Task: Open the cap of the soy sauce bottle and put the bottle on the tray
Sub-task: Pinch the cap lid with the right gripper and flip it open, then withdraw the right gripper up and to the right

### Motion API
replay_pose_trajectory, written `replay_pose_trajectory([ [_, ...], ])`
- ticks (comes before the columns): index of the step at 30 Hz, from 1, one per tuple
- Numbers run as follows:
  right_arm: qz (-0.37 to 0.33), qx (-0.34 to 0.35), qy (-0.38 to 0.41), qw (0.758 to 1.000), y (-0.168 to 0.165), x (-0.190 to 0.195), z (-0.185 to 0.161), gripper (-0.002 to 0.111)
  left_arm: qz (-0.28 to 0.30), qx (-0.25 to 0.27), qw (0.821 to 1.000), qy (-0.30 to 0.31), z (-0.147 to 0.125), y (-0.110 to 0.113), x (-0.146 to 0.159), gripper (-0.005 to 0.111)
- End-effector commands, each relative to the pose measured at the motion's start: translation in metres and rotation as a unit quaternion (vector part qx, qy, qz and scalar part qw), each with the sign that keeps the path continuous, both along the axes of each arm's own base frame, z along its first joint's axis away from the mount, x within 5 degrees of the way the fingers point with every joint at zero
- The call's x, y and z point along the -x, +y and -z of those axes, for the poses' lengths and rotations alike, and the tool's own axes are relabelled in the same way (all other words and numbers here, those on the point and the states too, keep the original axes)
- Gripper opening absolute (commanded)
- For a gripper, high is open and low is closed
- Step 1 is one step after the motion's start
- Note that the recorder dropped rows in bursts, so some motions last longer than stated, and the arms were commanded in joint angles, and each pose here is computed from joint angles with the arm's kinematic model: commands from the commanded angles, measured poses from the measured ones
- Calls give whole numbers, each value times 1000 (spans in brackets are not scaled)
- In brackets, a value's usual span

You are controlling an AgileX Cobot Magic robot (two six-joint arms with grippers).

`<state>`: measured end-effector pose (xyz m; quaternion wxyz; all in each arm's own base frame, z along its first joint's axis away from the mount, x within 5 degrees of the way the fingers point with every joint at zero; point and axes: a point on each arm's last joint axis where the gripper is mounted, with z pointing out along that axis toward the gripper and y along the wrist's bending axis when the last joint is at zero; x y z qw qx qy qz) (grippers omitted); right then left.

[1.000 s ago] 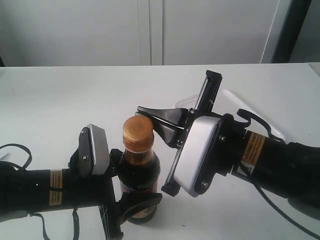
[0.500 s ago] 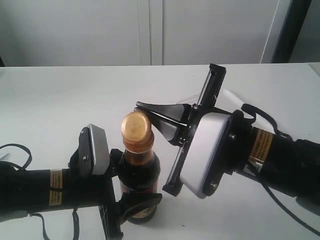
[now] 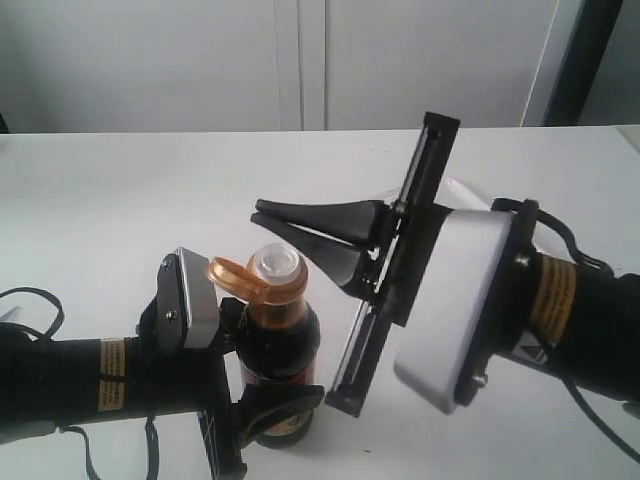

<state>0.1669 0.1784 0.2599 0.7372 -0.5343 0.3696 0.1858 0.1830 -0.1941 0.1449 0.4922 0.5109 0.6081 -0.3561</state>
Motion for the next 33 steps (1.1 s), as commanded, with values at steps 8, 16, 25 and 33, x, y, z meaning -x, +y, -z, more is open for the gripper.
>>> replay_pose_trajectory([
  [8,203,-48,204,957,-16,-41,-3,0,5,-9,1000,4,2,1,2,0],
  [16,284,46,305,908,-21,-62,-5,0,4,-9,1000,5,2,1,2,0],
  [25,393,111,397,822,-59,-85,-8,0,4,-9,1000,5,2,1,2,0],
  [33,468,149,460,740,-94,-95,-20,0,4,-9,1000,5,2,1,2,0],
])
